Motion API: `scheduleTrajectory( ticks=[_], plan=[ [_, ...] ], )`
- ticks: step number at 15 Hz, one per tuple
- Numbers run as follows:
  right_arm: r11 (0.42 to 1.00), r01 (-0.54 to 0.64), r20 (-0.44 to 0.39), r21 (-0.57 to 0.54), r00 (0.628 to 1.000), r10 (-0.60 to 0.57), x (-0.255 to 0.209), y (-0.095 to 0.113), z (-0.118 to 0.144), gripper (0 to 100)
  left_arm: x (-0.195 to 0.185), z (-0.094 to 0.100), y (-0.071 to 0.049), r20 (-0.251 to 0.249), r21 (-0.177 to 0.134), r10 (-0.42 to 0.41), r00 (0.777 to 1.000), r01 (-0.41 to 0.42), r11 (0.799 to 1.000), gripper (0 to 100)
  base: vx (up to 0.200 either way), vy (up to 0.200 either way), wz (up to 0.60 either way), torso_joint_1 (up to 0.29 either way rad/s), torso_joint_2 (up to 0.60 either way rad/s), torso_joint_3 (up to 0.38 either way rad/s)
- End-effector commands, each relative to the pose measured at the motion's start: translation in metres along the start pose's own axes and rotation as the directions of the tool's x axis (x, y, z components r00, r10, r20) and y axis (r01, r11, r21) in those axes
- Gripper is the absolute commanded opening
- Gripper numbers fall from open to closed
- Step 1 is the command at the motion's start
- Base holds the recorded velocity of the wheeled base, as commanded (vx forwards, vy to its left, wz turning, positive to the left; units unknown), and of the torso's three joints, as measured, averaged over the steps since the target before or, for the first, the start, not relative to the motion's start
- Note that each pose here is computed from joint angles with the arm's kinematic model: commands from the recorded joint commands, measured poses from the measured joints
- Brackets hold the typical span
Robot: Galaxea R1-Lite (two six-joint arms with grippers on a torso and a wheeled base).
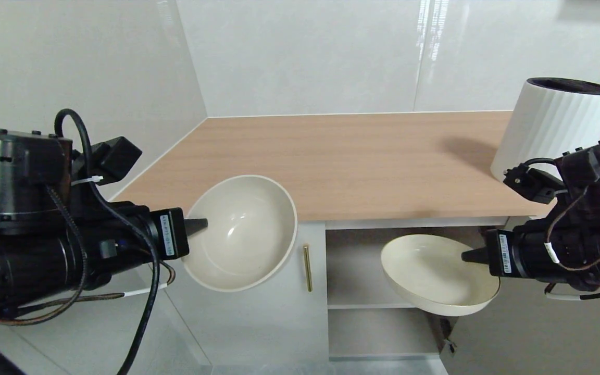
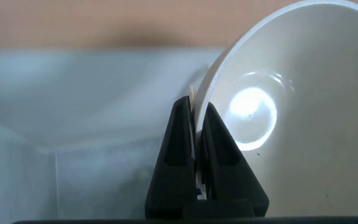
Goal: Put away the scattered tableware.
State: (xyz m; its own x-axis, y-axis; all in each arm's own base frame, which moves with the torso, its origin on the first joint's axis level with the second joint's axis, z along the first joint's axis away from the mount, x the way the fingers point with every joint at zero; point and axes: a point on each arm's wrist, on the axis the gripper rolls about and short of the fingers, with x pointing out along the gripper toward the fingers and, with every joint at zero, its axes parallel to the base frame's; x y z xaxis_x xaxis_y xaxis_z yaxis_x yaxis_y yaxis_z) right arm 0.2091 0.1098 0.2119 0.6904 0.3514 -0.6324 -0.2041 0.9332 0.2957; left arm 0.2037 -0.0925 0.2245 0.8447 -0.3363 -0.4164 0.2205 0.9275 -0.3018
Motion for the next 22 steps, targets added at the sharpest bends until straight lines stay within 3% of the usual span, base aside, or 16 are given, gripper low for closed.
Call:
scheduleTrajectory(
  ticks=[1,8,11,15,22],
  plan=[
    [1.000,0.006,-0.002,-0.001,1.000,-0.006,0.001,-0.003,-0.002,0,0.001,-0.003,0.001,-0.010,0.000,0.004,1.000,-0.004,1.000,0,-0.200,0.000,0.00,-0.007,0.01,0.002],
    [1.000,0.027,0.010,0.012,1.000,-0.027,0.016,-0.008,-0.001,0,0.006,-0.009,0.002,-0.047,0.008,-0.005,0.999,0.005,1.000,0,-0.029,0.000,0.00,0.000,0.00,0.000],
    [0.999,0.032,-0.003,-0.001,0.999,-0.032,0.022,-0.010,-0.004,0,0.016,-0.013,0.003,-0.087,0.007,-0.008,0.996,0.008,1.000,0,0.000,0.000,0.00,-0.024,0.07,0.040],
    [0.999,0.027,0.033,-0.023,0.999,-0.027,0.028,-0.014,-0.007,0,0.022,-0.016,0.004,-0.105,0.006,-0.001,0.995,0.002,1.000,0,0.000,0.000,0.00,-0.151,0.40,0.252],
    [0.998,0.033,0.022,-0.057,0.999,-0.032,0.032,-0.016,-0.011,0,0.023,-0.016,0.004,-0.109,0.006,0.001,0.994,0.000,1.000,0,0.000,0.000,0.00,-0.130,0.45,0.314]
  ],
)
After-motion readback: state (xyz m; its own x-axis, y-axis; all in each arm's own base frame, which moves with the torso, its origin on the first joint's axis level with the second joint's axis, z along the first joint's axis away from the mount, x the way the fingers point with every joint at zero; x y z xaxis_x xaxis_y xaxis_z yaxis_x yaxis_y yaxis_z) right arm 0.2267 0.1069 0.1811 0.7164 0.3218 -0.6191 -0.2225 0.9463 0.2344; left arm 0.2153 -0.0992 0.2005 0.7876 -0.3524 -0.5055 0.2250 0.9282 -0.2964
